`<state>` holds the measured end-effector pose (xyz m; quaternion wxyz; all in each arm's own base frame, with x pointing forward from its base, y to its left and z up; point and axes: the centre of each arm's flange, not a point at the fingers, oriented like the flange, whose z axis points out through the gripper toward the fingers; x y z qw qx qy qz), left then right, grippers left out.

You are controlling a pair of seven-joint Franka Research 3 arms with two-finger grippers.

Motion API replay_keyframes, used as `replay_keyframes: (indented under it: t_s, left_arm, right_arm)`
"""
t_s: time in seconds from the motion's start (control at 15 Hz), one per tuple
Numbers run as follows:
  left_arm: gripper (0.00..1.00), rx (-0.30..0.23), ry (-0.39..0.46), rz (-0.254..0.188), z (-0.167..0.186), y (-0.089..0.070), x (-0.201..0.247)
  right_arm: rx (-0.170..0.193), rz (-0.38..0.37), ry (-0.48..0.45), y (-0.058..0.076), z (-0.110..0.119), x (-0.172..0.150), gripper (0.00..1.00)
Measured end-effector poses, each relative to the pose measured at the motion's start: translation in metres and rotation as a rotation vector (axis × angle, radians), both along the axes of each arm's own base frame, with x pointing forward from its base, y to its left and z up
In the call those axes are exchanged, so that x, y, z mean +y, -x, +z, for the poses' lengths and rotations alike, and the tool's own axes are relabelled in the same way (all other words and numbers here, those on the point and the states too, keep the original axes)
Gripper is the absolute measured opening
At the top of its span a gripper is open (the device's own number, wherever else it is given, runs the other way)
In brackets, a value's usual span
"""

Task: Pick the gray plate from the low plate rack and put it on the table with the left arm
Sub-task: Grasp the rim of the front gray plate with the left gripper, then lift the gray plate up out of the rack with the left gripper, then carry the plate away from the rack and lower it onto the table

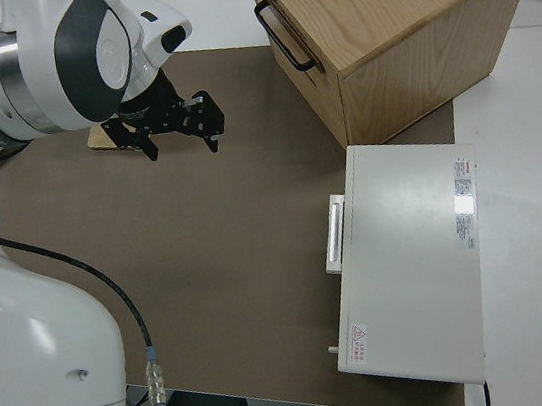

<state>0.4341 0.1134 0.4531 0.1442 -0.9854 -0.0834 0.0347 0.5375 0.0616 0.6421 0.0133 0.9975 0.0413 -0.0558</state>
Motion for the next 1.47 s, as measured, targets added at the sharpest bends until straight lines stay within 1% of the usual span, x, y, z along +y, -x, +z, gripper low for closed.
replay_keyframes:
  t_s: [0.13,0.27,0.53,0.67,0.73,0.87,0.93,1.0,1.2,1.33,1.47]
  left_arm:
    - [0.14,0.012,-0.010,0.003,0.014,-0.002,0.000]
    - [0.14,0.019,-0.019,0.008,0.040,-0.006,0.001]
    - [0.14,0.021,-0.030,0.002,0.086,-0.011,-0.005]
    - [0.14,0.019,-0.028,-0.004,0.095,-0.012,-0.011]
    - [0.14,0.018,-0.012,-0.004,0.096,-0.013,-0.015]
    - [0.14,0.013,0.045,0.000,0.093,-0.014,-0.022]
    - [0.14,0.011,0.074,-0.005,0.092,-0.015,-0.028]
    - [0.14,0.010,0.097,-0.018,0.091,-0.017,-0.036]
    - [0.14,0.011,0.172,-0.084,0.088,-0.022,-0.084]
    - [0.14,0.012,0.235,-0.108,0.085,-0.023,-0.112]
    - [0.14,0.015,0.295,-0.119,0.082,-0.023,-0.130]
  right_arm:
    - [0.000,0.000,0.000,0.000,0.000,0.000,0.99]
    - [0.000,0.000,0.000,0.000,0.000,0.000,0.99]
    - [0.000,0.000,0.000,0.000,0.000,0.000,0.99]
    - [0.000,0.000,0.000,0.000,0.000,0.000,0.99]
    - [0.000,0.000,0.000,0.000,0.000,0.000,0.99]
    - [0.000,0.000,0.000,0.000,0.000,0.000,0.99]
    - [0.000,0.000,0.000,0.000,0.000,0.000,0.99]
    - [0.000,0.000,0.000,0.000,0.000,0.000,0.99]
    - [0.000,0.000,0.000,0.000,0.000,0.000,0.99]
    - [0.000,0.000,0.000,0.000,0.000,0.000,0.99]
    - [0.000,0.000,0.000,0.000,0.000,0.000,0.99]
